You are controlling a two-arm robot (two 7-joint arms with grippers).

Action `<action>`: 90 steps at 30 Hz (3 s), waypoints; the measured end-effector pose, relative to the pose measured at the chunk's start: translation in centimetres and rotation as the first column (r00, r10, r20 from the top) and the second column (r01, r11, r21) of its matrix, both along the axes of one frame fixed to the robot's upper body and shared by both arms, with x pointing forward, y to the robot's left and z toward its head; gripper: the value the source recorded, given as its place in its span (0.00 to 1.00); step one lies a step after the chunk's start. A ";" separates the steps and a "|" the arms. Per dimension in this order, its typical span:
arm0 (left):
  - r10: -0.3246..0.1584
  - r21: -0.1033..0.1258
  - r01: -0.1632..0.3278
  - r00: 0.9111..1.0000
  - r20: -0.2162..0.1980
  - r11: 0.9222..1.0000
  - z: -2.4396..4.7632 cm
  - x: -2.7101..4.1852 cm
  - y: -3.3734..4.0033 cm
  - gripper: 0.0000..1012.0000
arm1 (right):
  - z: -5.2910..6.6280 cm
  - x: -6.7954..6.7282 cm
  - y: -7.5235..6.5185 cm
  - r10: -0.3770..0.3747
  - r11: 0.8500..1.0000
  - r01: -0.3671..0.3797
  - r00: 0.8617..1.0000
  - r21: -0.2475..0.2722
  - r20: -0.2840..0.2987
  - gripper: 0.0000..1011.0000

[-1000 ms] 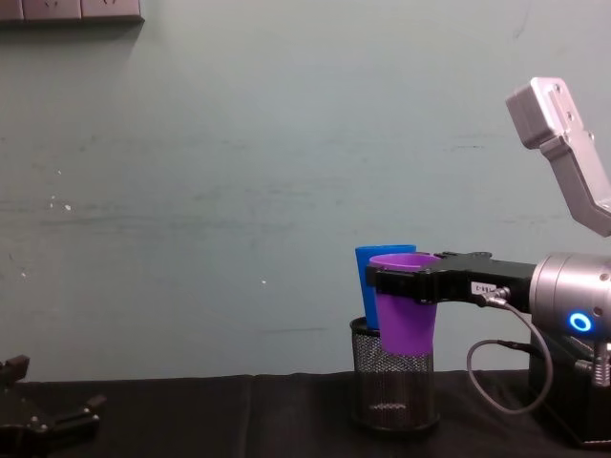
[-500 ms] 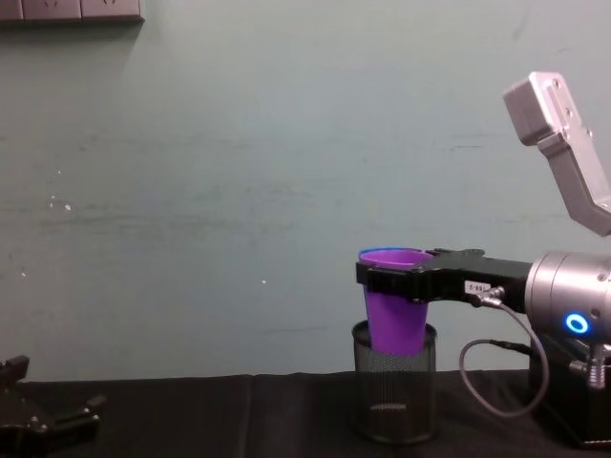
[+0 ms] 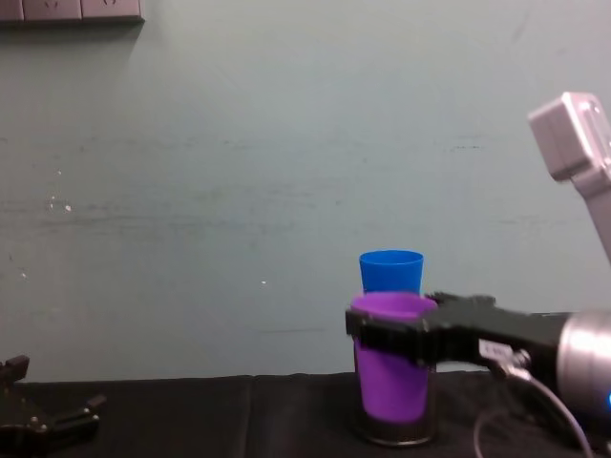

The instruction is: Pick up one cup with a gripper and tap it against the other cup.

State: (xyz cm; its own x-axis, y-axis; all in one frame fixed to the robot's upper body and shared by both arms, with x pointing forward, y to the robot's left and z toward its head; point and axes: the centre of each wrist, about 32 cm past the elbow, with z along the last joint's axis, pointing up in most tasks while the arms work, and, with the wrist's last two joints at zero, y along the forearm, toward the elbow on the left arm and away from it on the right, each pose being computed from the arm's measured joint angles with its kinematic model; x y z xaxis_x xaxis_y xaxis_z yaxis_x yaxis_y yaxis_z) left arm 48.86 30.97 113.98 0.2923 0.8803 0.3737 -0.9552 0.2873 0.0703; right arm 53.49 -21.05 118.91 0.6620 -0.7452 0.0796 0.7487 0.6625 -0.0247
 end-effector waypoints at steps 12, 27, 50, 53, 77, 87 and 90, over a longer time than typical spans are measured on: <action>0.000 0.000 0.000 1.000 0.000 1.000 0.00 0.00 0.00 0.99 | -2.2 -4.5 -0.7 -0.034 0.999 0.035 0.999 -0.030 0.010 0.72; 0.000 0.000 0.000 1.000 0.000 1.000 0.00 0.00 0.00 0.99 | -6.3 -7.1 -0.1 -0.099 0.995 0.099 0.995 -0.017 0.006 0.72; 0.000 0.000 0.000 1.000 0.000 1.000 0.00 0.00 0.00 0.99 | -8.8 -6.4 -0.3 -0.131 0.991 0.131 0.991 0.006 0.009 0.72; 0.000 0.000 0.000 1.000 0.000 1.000 0.00 0.00 0.00 0.99 | -8.8 -6.4 -0.2 -0.130 0.991 0.130 0.991 0.005 0.010 0.73; 0.000 0.000 0.000 1.000 0.000 1.000 0.00 0.00 0.00 0.99 | -4.5 -6.7 -0.7 -0.176 0.984 0.173 0.980 0.044 0.091 0.99; 0.000 0.000 0.000 1.000 0.000 1.000 0.00 0.00 0.00 0.99 | -4.5 -7.5 -1.6 -0.392 0.919 0.391 0.919 0.045 0.033 0.99; 0.000 0.000 0.000 1.000 0.000 1.000 0.00 0.00 0.00 0.99 | -5.1 -7.5 -2.0 -0.454 0.891 0.453 0.891 0.035 0.011 0.99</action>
State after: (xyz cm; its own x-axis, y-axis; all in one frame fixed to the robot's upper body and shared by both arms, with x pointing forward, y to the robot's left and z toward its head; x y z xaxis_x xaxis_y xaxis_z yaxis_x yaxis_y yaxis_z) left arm 48.86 30.97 113.98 0.2923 0.8803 0.3737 -0.9552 0.2874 0.0702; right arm 46.01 -23.02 113.79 0.2501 -0.9663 0.0607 0.9680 0.2509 0.0061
